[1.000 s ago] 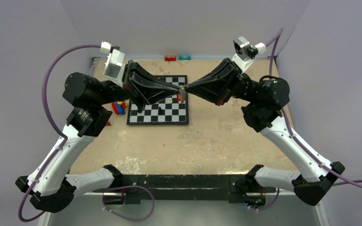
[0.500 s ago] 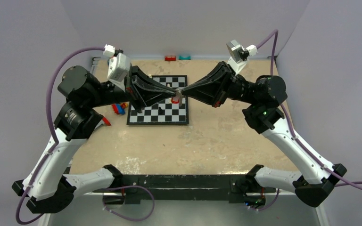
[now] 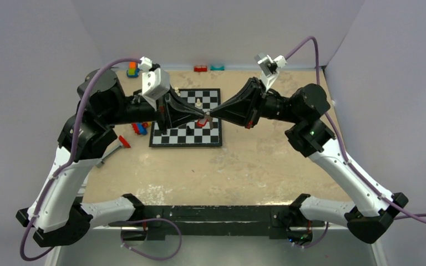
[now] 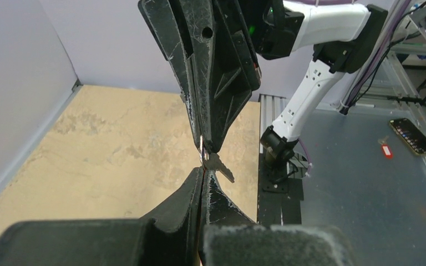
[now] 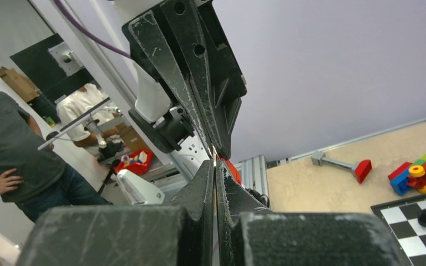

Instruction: Remove the keys from the keyring

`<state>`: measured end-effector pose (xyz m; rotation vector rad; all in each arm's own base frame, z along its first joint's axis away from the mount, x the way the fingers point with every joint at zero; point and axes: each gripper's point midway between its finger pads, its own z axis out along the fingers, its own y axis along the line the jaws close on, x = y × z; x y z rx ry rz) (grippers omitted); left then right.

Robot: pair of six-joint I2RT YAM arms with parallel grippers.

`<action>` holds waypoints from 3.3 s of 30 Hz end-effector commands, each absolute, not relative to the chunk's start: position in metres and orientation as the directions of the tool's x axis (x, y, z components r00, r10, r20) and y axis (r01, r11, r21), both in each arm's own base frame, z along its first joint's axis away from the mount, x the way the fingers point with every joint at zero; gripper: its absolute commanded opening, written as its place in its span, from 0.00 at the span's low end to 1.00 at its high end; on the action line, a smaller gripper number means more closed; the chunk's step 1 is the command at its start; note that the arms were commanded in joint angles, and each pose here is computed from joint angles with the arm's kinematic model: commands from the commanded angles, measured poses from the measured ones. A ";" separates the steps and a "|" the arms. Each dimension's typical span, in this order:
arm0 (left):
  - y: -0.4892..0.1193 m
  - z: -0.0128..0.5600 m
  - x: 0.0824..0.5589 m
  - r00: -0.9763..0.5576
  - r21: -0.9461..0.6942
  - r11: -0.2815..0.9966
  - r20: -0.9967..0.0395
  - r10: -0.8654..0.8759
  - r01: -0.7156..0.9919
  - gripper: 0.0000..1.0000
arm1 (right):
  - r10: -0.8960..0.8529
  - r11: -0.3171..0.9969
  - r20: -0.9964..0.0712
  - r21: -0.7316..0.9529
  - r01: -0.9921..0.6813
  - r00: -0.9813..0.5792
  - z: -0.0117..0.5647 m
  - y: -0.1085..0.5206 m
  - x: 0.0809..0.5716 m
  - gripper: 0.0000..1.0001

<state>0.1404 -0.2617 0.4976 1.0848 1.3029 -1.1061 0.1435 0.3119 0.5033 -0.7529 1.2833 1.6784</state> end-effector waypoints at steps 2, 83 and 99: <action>-0.261 0.485 0.142 0.004 0.019 0.148 -0.995 0.100 0.989 0.00 | 0.250 -0.091 -0.878 0.399 -0.913 -0.408 0.510 0.311 0.137 0.00; -0.208 0.300 0.214 -0.577 -0.350 0.773 -0.817 0.025 0.529 0.87 | 0.286 0.479 -0.642 0.739 -0.474 -0.712 0.318 0.305 0.234 0.00; -0.201 0.239 0.228 -0.686 -0.360 0.859 -0.728 -0.014 0.364 1.00 | 0.391 0.570 -0.389 0.814 -0.112 -0.834 0.162 0.300 0.235 0.00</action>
